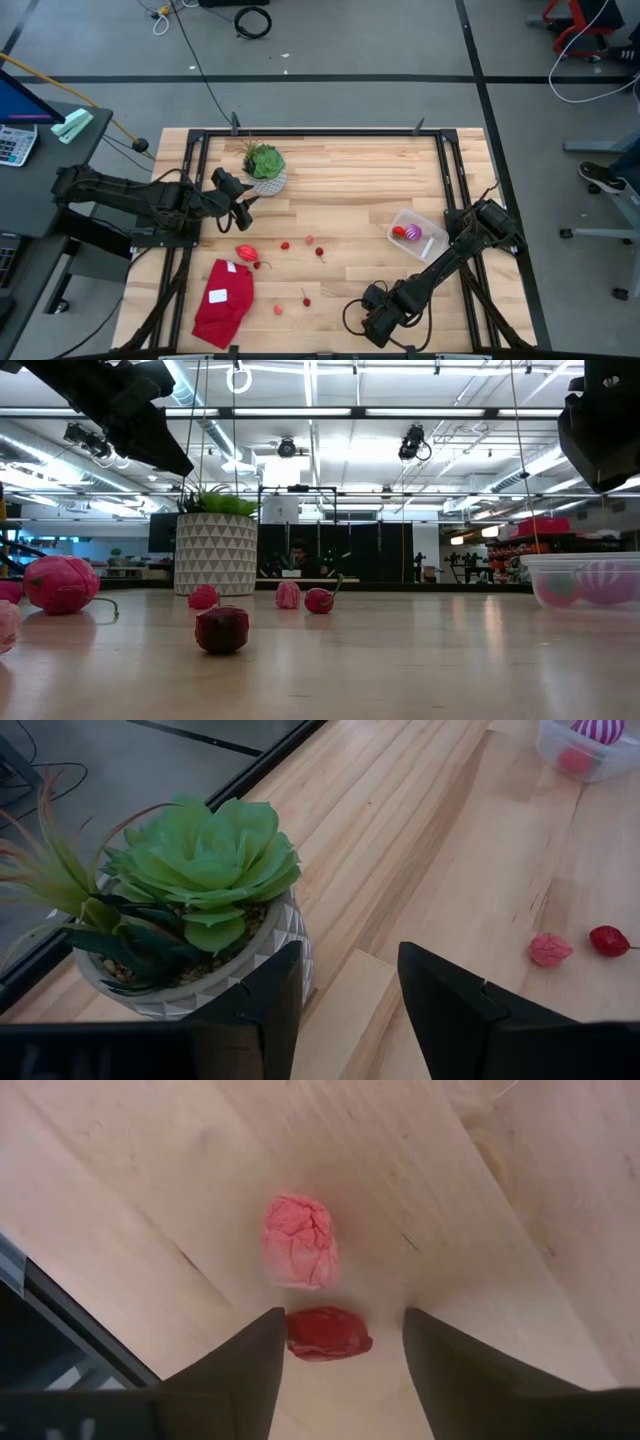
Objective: Pick and placing Produce into tupperware
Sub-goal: Put the bottom right red cherry into the transparent bin
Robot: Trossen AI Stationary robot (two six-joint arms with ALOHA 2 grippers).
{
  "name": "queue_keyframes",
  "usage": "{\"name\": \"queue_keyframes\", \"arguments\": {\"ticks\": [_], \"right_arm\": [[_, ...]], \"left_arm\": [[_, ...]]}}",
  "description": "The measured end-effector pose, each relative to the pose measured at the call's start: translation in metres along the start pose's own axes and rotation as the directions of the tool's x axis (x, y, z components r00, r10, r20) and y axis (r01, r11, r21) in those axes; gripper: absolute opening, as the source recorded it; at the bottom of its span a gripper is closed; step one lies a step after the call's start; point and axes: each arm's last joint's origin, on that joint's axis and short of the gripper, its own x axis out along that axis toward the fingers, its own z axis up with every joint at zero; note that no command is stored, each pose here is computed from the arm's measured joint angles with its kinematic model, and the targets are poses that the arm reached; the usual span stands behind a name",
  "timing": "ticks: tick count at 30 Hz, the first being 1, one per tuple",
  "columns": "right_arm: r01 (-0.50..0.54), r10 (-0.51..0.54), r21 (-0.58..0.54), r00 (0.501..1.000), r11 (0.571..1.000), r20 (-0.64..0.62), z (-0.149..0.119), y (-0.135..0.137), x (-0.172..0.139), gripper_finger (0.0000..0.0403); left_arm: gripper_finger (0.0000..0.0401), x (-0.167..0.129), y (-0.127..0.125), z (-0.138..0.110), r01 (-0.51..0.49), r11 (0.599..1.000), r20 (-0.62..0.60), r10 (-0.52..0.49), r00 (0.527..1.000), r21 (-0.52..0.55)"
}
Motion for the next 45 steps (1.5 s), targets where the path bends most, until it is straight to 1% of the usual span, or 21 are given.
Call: {"name": "queue_keyframes", "arguments": {"ticks": [12,27,30,33,35,37,39,41,45], "right_arm": [[0.025,-0.025,-0.006,1.0,1.0,-0.007,0.0,-0.002,0.0,0.0158],[0.05,-0.05,0.0,0.999,0.999,-0.019,0.0,-0.005,0.0,0.0075],[0.053,-0.053,0.008,0.998,0.999,-0.021,0.002,-0.007,-0.004,0.0057],[0.059,-0.06,0.022,0.998,0.998,0.004,0.006,-0.01,-0.013,0.0037],[0.045,-0.046,0.029,0.998,0.999,0.036,0.009,-0.01,-0.023,0.0023],[0.027,-0.028,0.015,0.999,1.0,0.037,0.012,-0.01,-0.029,0.0012],[0.015,-0.015,0.005,1.0,1.0,0.012,0.012,-0.01,-0.03,0.0009],[-0.007,0.008,0.002,0.999,1.0,-0.032,0.01,-0.009,-0.032,0.0016],[-0.022,0.021,-0.004,0.993,1.0,-0.118,0.006,-0.008,-0.032,0.0066]], "left_arm": [[0.0172,0.0,0.0,0.0,0.0,1.0,0.0,0.0,1.0,0.001],[0.0172,0.0,0.0,0.0,0.0,1.0,0.0,0.0,1.0,0.001],[0.0172,0.0,0.0,0.0,0.0,1.0,0.0,0.0,1.0,0.001],[0.0172,0.0,0.0,0.0,0.0,1.0,0.0,0.0,1.0,0.001],[0.0172,0.0,0.0,0.0,0.0,1.0,0.0,0.0,1.0,0.001],[0.0172,0.0,0.0,0.0,0.0,1.0,0.0,0.0,1.0,0.001],[0.0172,0.0,0.0,0.0,0.0,1.0,0.001,0.0,1.0,0.001],[0.0172,0.0,0.0,0.0,0.0,1.0,0.0,0.0,1.0,0.001],[0.0172,0.0,0.0,0.0,0.0,1.0,0.0,0.0,1.0,0.006]]}}
